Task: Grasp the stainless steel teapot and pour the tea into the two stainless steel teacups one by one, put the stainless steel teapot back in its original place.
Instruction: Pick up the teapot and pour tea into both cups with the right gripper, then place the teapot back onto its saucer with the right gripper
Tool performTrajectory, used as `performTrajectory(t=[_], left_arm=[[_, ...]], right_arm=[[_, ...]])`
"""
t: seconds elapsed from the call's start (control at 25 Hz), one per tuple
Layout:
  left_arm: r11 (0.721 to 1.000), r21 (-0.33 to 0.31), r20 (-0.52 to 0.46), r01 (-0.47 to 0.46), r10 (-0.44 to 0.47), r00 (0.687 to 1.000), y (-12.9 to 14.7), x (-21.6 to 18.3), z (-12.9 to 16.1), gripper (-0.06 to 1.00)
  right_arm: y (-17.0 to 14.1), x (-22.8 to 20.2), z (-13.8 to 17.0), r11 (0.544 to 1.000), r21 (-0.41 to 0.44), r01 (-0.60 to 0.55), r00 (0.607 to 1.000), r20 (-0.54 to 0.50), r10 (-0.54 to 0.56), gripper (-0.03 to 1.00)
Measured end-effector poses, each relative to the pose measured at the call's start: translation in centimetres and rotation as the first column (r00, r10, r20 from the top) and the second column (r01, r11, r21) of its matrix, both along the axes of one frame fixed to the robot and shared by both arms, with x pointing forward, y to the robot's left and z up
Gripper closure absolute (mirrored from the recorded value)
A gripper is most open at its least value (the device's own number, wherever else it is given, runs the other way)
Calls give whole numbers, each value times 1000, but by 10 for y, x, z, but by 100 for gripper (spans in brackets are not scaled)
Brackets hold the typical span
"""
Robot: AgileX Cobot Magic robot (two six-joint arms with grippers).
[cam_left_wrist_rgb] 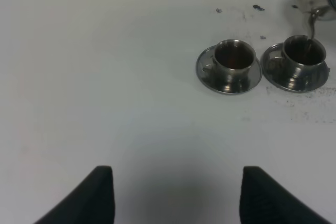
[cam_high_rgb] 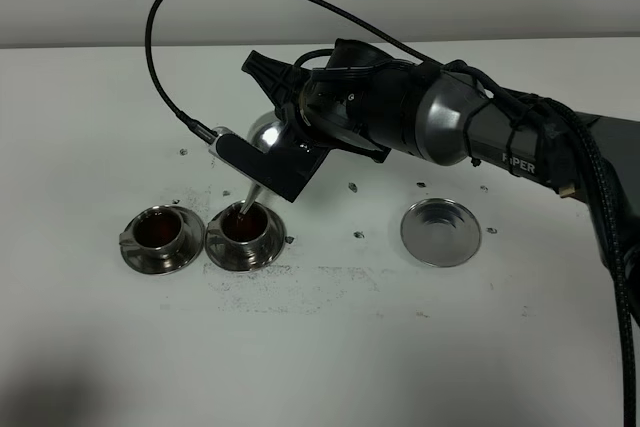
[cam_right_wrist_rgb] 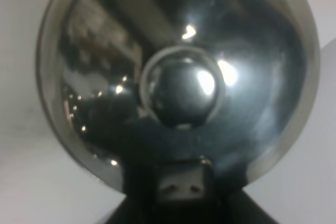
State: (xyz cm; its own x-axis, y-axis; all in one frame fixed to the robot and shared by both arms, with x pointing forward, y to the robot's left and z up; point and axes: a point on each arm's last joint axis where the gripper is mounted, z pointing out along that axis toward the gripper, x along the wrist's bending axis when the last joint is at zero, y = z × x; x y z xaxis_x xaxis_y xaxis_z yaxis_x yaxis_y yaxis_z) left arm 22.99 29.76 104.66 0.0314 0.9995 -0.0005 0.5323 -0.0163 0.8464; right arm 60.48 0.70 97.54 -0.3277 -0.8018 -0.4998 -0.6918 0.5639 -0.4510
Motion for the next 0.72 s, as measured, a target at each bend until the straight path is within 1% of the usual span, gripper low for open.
performTrajectory(t=[0.36,0.52,0.6,0.72], left_arm=[[1000,0,0,0,0,1000,0,0,0,43],[1000,0,0,0,0,1000,0,0,0,43],[1000,0,0,0,0,1000,0,0,0,43],[1000,0,0,0,0,1000,0,0,0,43]], right_arm=[[-9,2,-2,990,65,123,989,-87,-117,76],[-14,2,6,979,108,175,980,-118,-162,76],[-17,1,13,968,128,214,971,-137,-197,76],[-23,-4,28,934,184,306,944,-187,-272,76]])
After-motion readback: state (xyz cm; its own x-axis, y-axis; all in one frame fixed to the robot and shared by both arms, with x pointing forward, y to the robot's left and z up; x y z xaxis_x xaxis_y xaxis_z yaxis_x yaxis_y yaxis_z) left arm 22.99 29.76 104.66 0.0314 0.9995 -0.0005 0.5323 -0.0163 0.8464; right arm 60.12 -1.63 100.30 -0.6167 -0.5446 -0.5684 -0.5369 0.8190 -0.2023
